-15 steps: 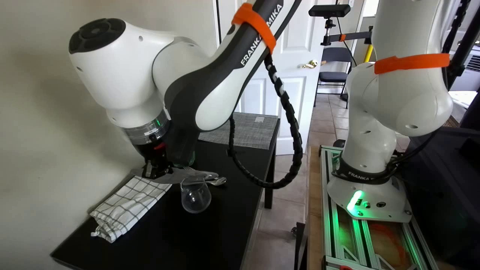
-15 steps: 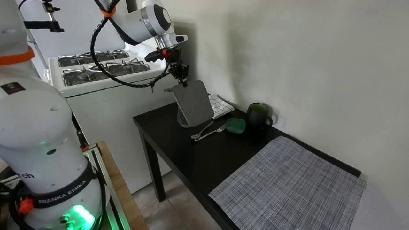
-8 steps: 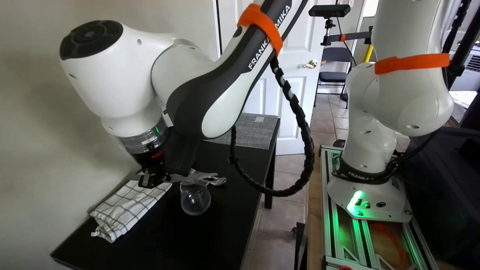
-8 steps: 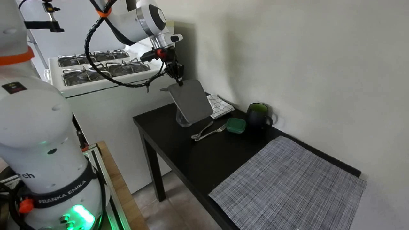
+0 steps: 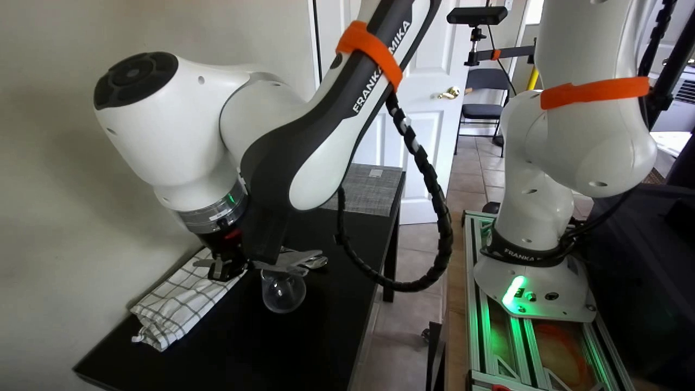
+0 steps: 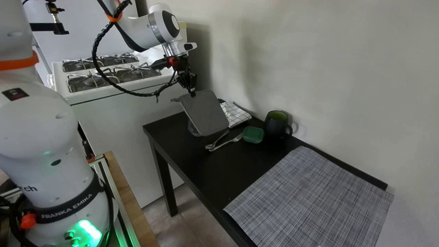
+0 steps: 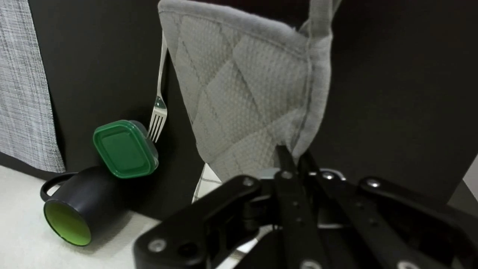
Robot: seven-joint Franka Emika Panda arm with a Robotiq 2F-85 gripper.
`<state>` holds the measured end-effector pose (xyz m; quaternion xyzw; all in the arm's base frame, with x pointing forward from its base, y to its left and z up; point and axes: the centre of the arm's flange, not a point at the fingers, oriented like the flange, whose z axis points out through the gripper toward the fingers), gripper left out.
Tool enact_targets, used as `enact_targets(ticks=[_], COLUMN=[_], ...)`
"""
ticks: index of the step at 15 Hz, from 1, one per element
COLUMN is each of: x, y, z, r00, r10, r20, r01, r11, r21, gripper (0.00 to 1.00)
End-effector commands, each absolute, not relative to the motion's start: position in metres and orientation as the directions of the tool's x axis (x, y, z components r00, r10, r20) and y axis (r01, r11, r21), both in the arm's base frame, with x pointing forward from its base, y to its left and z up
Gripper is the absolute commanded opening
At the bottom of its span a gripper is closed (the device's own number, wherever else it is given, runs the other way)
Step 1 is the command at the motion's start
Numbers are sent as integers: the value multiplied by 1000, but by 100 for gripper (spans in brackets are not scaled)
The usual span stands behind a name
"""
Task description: Put the grey potholder on the glass cup
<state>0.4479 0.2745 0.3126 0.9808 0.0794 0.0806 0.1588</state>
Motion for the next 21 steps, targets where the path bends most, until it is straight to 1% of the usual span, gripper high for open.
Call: enact_targets(ticks=[1, 2, 4, 7, 8, 10, 11, 12, 14, 18, 21], x=[446, 446, 446, 443, 444, 446, 448, 451, 459, 483, 500], y=[274, 274, 275, 277, 277, 274, 271, 268, 257, 218, 176], z=[301, 300, 299, 300, 302, 308, 313, 319, 333, 362, 369], r00=[980, 980, 980, 981, 981, 982, 984, 986, 990, 993, 993], r10=[170, 170, 173, 173, 173, 167, 157, 141, 102, 0, -90], r20=[104, 100, 98, 87, 85, 83, 84, 89, 101, 115, 74], r01=[128, 130, 135, 142, 144, 141, 132, 118, 82, -3, -84], r11=[-938, -939, -941, -948, -951, -956, -961, -967, -980, -1000, -993], r21=[321, 318, 311, 285, 275, 257, 244, 226, 183, 31, -80], gripper=[32, 32, 46, 68, 77, 90, 98, 100, 100, 100, 100])
